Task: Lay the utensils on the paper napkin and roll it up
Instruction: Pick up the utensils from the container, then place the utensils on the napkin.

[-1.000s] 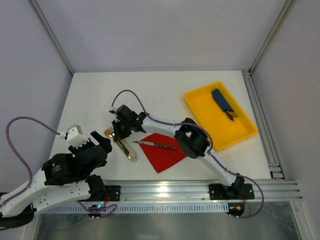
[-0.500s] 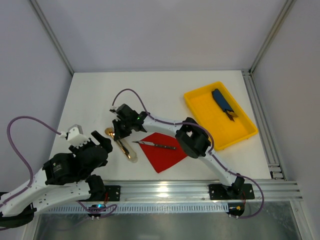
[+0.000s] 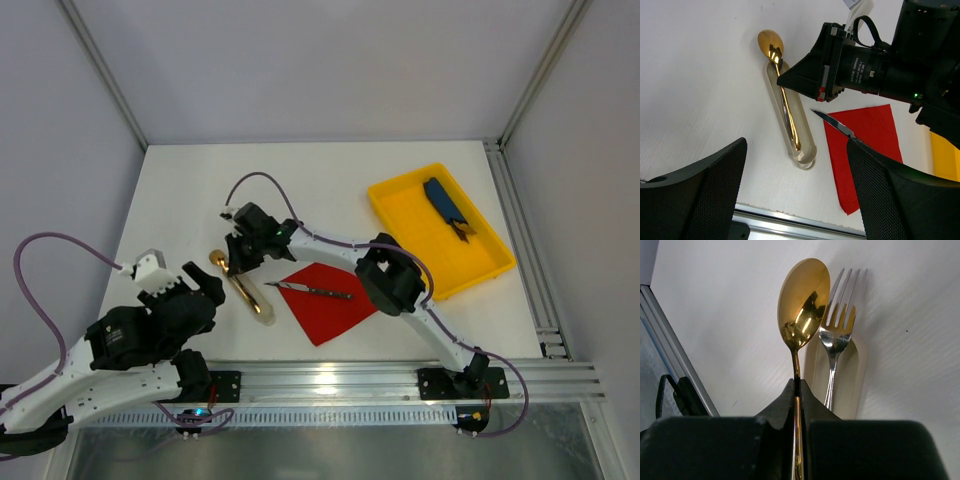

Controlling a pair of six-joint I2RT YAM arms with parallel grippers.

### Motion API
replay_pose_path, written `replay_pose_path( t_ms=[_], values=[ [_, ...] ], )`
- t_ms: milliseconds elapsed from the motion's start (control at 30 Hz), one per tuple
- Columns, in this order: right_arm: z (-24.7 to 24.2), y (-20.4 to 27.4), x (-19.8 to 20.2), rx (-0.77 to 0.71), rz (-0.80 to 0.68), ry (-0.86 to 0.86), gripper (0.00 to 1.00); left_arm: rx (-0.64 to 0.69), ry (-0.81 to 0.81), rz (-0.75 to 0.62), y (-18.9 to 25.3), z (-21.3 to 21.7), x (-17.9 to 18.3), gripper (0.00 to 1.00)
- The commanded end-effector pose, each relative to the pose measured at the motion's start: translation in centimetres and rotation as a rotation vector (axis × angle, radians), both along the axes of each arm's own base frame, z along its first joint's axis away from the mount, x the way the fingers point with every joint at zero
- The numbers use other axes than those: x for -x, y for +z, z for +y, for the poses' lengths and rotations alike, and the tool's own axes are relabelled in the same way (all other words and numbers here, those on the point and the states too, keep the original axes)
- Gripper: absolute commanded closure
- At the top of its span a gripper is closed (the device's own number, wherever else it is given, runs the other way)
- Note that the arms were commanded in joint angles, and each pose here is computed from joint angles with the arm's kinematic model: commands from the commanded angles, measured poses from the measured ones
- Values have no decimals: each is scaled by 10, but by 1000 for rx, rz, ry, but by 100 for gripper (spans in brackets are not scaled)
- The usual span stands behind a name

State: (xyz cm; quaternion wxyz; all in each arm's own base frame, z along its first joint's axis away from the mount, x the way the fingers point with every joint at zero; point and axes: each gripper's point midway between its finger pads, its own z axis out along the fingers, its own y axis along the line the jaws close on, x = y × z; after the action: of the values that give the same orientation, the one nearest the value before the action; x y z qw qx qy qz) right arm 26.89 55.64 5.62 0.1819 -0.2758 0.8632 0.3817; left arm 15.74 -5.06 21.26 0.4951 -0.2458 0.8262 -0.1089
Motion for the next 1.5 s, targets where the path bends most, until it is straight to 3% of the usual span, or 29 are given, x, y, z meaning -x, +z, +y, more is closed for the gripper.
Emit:
replay_pose_path(
  t_ms=[0, 433, 467, 667, 1067, 1200, 1267, 1300, 1467],
  values=[
    [8, 79, -5, -139, -96, 19, 96, 35, 19, -35, 7, 0, -3, 18],
    [-24, 125, 0, -195, -116, 53, 97, 82, -3, -90, 24, -4, -7, 20],
    [-29, 146, 6, -240, -133, 73, 96, 87, -2, -94, 25, -6, -8, 21],
    [-86, 123, 43, -270, -40, 143, 96, 83, 31, -75, 32, -33, -23, 21],
    [-168, 145, 115, -369, -22, 241, 97, 139, -89, -51, 20, -100, -40, 23],
    [-184, 146, 123, -374, -56, 256, 96, 188, -140, -4, 11, -118, -35, 23],
    [-190, 147, 129, -383, -41, 265, 96, 213, -244, -3, 13, -136, -31, 22],
    [-192, 148, 130, -386, -43, 267, 96, 174, -286, -12, 8, -139, -31, 21],
    [-206, 145, 138, -392, -38, 276, 97, 231, -359, -63, 6, -146, -27, 21]
  ],
)
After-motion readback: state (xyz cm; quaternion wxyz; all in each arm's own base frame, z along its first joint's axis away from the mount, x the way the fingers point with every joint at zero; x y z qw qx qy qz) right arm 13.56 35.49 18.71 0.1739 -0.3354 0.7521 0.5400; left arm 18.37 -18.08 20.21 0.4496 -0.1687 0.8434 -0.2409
